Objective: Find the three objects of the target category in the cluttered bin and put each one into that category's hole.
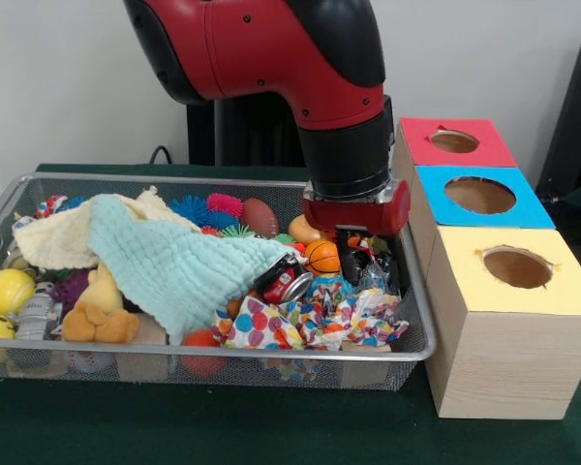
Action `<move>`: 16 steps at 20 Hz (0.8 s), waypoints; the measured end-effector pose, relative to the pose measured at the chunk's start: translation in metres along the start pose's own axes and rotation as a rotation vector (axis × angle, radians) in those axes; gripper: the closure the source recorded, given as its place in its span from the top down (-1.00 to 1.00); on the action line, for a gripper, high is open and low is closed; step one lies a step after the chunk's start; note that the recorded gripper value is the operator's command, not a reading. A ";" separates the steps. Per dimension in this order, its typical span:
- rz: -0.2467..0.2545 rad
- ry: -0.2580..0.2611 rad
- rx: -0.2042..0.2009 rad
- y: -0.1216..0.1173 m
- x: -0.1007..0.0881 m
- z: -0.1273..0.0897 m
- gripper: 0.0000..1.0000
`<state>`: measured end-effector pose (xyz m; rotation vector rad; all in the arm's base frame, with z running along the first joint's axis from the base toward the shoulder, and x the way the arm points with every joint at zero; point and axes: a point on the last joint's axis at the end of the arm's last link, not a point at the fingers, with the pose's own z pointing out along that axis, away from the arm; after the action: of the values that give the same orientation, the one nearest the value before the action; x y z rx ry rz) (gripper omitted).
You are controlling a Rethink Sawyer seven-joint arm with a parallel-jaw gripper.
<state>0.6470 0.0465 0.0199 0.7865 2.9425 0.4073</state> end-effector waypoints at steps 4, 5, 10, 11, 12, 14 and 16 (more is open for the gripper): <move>-0.001 0.001 -0.007 0.003 0.000 0.000 1.00; -0.002 0.001 -0.009 0.003 0.000 0.000 1.00; -0.032 -0.009 -0.021 0.000 -0.003 -0.002 1.00; -0.039 -0.011 -0.022 -0.001 -0.004 -0.003 1.00; -0.043 -0.012 -0.019 -0.003 -0.004 -0.003 1.00; -0.059 -0.010 -0.011 -0.005 -0.002 -0.002 1.00; -0.070 -0.001 -0.003 -0.006 0.001 -0.002 1.00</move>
<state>0.6433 0.0412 0.0200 0.6806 2.9579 0.4059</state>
